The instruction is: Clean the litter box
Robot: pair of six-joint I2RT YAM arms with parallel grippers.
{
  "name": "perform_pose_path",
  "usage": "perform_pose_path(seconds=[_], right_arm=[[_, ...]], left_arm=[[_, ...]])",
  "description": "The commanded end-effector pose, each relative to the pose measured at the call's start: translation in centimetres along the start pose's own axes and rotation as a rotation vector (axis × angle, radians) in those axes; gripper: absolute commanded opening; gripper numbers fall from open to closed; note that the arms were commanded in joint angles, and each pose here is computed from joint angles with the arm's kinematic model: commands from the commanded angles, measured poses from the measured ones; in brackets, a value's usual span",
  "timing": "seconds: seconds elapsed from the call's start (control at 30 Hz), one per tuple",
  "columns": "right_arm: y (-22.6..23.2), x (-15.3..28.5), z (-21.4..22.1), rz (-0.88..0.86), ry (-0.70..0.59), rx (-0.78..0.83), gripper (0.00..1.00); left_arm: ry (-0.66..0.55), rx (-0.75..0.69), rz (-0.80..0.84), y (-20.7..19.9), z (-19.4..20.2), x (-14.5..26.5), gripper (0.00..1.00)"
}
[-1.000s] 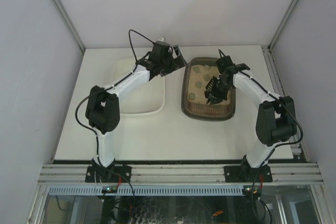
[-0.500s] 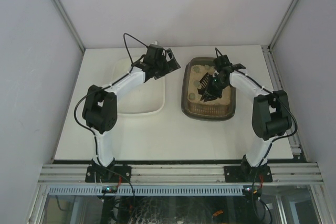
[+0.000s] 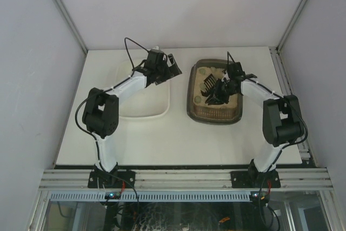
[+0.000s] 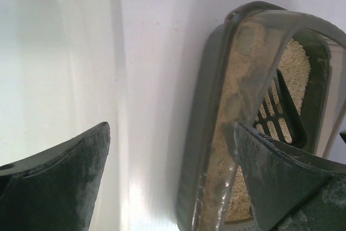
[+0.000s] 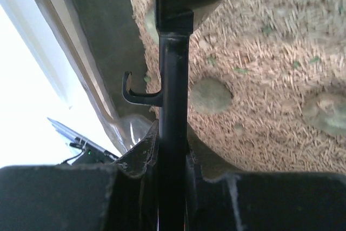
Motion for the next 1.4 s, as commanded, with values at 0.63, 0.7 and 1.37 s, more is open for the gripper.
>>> perform_pose_path(seconds=[0.63,0.7,1.37], right_arm=[[-4.5,5.2,6.3,-0.683,-0.293,0.066,0.00],[-4.7,4.6,6.8,-0.722,-0.241,0.069,0.00],[-6.3,3.8,7.2,-0.827,-0.177,-0.073,0.00]], left_arm=[[-0.180,-0.174,0.017,2.9,-1.4,7.2,1.00],[-0.181,-0.181,0.023,3.1,-1.2,7.7,0.99],[-0.167,-0.202,0.010,3.9,-0.2,7.9,0.98]])
Point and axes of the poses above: each gripper's point midway between its finger pads, its own x axis back along the fingers, its own y axis along the line the jaws close on, z = x × y, the point moved 10 cm from there along x, back along the fingers, and after that the axes turned 4 degrees about -x, right-handed, at the moved point
